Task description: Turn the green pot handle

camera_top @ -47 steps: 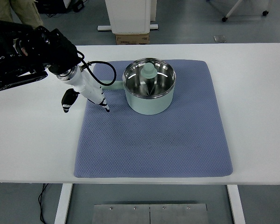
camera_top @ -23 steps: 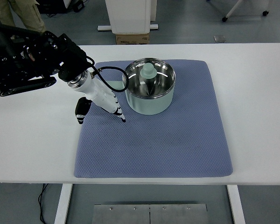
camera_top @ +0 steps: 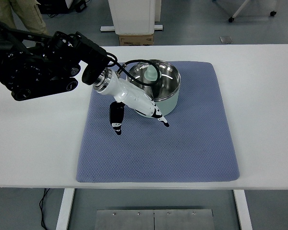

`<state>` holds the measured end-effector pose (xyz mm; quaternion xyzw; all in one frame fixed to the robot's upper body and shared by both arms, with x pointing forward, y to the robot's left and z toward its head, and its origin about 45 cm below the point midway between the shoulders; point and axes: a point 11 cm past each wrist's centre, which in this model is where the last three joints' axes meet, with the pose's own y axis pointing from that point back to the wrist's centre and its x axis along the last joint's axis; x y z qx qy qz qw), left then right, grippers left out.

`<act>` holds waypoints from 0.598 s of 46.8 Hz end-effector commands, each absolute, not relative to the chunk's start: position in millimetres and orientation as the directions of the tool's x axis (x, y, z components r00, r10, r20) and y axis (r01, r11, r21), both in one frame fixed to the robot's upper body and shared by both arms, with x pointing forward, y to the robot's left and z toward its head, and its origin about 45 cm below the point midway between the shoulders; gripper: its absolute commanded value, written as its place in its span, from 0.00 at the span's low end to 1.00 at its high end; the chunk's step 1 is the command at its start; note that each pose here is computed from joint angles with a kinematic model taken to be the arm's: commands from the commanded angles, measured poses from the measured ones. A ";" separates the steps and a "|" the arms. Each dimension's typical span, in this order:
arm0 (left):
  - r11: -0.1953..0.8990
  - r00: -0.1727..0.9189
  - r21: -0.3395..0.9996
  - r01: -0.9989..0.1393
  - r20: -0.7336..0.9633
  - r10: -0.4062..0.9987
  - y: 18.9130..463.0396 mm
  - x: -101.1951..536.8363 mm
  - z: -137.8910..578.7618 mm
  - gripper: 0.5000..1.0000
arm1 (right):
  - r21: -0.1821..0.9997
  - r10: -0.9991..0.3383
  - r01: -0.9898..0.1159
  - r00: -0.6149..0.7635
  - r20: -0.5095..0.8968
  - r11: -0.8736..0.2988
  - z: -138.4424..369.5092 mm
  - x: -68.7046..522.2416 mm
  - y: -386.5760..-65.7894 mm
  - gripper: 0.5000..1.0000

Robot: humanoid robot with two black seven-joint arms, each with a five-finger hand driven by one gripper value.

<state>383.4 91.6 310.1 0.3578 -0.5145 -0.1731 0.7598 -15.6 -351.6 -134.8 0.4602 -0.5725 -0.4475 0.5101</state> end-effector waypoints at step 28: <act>0.884 0.756 0.175 -0.434 0.604 0.252 92.8 456.0 397.4 1.00 | 0.982 -0.983 -0.070 -0.056 0.172 0.176 -134.8 -15.5 -351.6 1.00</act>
